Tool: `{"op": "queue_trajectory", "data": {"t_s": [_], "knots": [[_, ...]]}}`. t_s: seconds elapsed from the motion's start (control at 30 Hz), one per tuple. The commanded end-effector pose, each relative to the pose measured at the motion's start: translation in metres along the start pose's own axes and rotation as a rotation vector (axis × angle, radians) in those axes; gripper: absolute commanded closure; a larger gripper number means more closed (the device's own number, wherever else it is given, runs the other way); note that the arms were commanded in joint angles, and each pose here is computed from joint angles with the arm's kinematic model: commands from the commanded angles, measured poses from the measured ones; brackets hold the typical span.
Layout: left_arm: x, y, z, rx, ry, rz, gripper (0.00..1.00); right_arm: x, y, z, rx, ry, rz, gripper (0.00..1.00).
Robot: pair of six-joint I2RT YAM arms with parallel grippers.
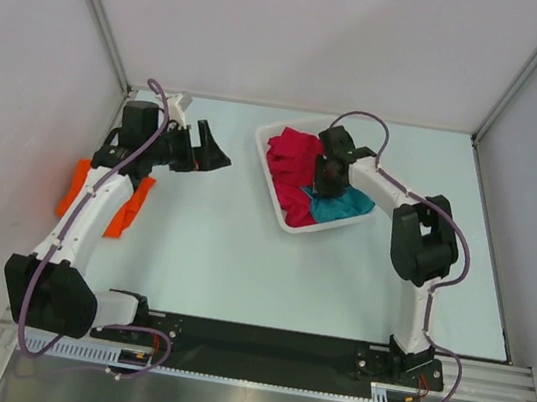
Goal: Fold and stack the t-shirts
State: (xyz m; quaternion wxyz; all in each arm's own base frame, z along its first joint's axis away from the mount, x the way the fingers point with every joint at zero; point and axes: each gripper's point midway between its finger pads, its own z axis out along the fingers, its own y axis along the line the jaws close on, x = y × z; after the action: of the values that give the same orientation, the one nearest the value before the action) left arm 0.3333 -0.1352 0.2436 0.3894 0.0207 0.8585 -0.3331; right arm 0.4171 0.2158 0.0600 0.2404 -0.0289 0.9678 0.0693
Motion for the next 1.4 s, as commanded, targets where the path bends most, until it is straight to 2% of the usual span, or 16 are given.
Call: {"op": "queue_trajectory", "data": {"t_s": [0.0, 0.13, 0.27, 0.33, 0.5, 0.63, 0.67, 0.8, 0.97, 1.07, 1.37], "knots": [[-0.012, 0.001, -0.002, 0.012, -0.022, 0.032, 0.00, 0.018, 0.082, 0.018, -0.161, 0.043, -0.096, 0.62], [-0.014, 0.005, -0.002, 0.007, -0.025, 0.028, 0.00, 0.059, 0.162, 0.021, -0.268, 0.116, -0.209, 0.62], [-0.014, 0.011, -0.003, -0.003, -0.025, 0.025, 0.00, 0.091, 0.209, 0.023, -0.357, 0.171, -0.259, 0.62], [-0.016, 0.013, -0.005, -0.005, -0.029, 0.021, 0.00, 0.097, 0.218, 0.026, -0.374, 0.179, -0.262, 0.62], [-0.016, 0.014, -0.008, -0.007, -0.034, 0.020, 0.00, 0.080, 0.214, 0.025, -0.358, 0.147, -0.265, 0.61], [-0.018, 0.014, -0.010, -0.017, -0.046, 0.019, 0.00, 0.047, 0.209, 0.014, -0.351, 0.091, -0.295, 0.59], [-0.019, 0.012, -0.011, -0.017, -0.052, 0.020, 0.00, 0.021, 0.215, 0.002, -0.359, 0.031, -0.298, 0.59], [-0.023, 0.009, -0.015, -0.020, -0.072, 0.026, 0.00, -0.029, 0.193, -0.019, -0.300, -0.034, -0.317, 0.57], [-0.022, 0.013, -0.015, -0.033, -0.072, 0.025, 0.00, -0.061, 0.181, -0.057, -0.329, -0.101, -0.268, 0.52], [-0.018, 0.015, -0.011, -0.031, -0.059, 0.014, 0.01, -0.053, 0.171, -0.063, -0.309, -0.093, -0.276, 0.52], [-0.018, 0.016, -0.009, -0.027, -0.056, 0.011, 0.00, -0.002, 0.140, -0.029, -0.214, 0.040, -0.296, 0.51]]}}
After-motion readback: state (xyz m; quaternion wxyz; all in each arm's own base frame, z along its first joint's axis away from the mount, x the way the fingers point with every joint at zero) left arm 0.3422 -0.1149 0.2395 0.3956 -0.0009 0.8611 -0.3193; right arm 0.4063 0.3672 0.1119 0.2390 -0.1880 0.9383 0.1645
